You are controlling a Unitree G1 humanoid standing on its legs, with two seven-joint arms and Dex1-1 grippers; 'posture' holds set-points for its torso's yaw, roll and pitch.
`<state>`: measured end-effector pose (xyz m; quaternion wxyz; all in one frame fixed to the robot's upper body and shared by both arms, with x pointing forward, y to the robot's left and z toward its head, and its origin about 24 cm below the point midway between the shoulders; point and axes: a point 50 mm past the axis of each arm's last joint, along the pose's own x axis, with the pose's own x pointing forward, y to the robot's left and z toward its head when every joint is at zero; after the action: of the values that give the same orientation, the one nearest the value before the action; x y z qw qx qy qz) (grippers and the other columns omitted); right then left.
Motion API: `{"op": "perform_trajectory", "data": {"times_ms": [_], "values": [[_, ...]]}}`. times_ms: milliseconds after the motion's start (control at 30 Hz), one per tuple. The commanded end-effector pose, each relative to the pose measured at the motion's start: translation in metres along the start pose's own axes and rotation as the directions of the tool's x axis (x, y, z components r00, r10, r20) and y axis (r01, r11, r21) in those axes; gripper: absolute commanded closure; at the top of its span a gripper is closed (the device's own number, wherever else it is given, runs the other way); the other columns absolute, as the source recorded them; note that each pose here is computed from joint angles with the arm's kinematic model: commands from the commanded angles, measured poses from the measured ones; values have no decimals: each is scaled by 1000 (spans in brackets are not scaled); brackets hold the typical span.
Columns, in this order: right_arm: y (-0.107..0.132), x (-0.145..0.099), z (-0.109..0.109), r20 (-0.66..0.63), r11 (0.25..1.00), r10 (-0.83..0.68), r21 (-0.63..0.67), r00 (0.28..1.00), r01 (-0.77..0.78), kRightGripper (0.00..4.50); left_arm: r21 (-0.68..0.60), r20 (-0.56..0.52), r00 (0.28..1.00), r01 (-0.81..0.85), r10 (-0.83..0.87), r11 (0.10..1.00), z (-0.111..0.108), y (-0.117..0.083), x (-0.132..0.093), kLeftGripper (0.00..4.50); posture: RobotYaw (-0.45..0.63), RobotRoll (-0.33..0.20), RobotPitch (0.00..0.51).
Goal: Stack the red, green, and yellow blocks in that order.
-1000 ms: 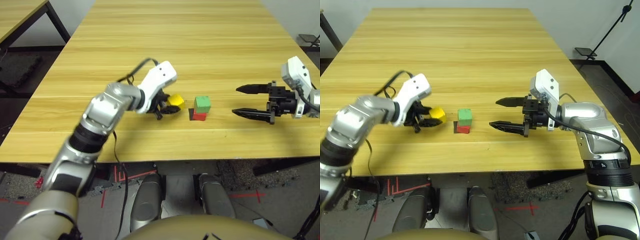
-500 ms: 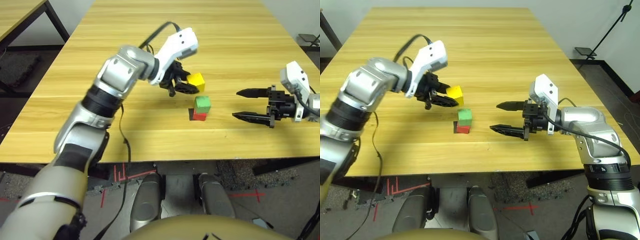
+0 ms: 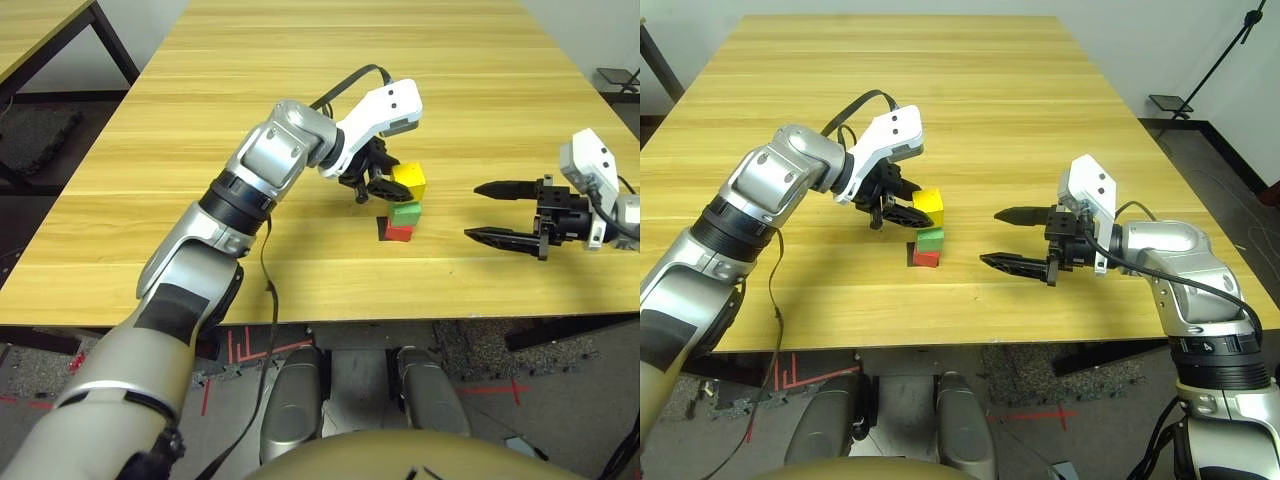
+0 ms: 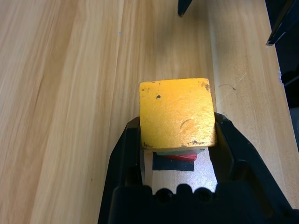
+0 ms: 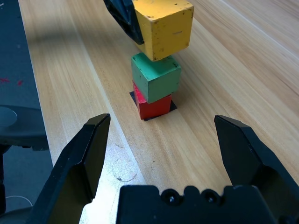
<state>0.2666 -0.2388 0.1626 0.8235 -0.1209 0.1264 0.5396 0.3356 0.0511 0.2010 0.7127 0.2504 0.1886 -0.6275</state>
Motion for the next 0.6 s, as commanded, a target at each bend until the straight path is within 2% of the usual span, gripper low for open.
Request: {"op": "perform_trajectory", "data": {"times_ms": [33, 600], "values": [[-1, -2, 1, 14, 1000, -13, -4, 1000, 13, 0, 0, -16, 1000, 21, -21, 1000, -3, -4, 5, 2455, -88, -39, 72], [2, 1, 2, 26, 1000, -15, 1, 1000, 15, 0, 0, -40, 999, 13, -13, 1000, -17, 2, 12, 2455, -97, -37, 80]]}}
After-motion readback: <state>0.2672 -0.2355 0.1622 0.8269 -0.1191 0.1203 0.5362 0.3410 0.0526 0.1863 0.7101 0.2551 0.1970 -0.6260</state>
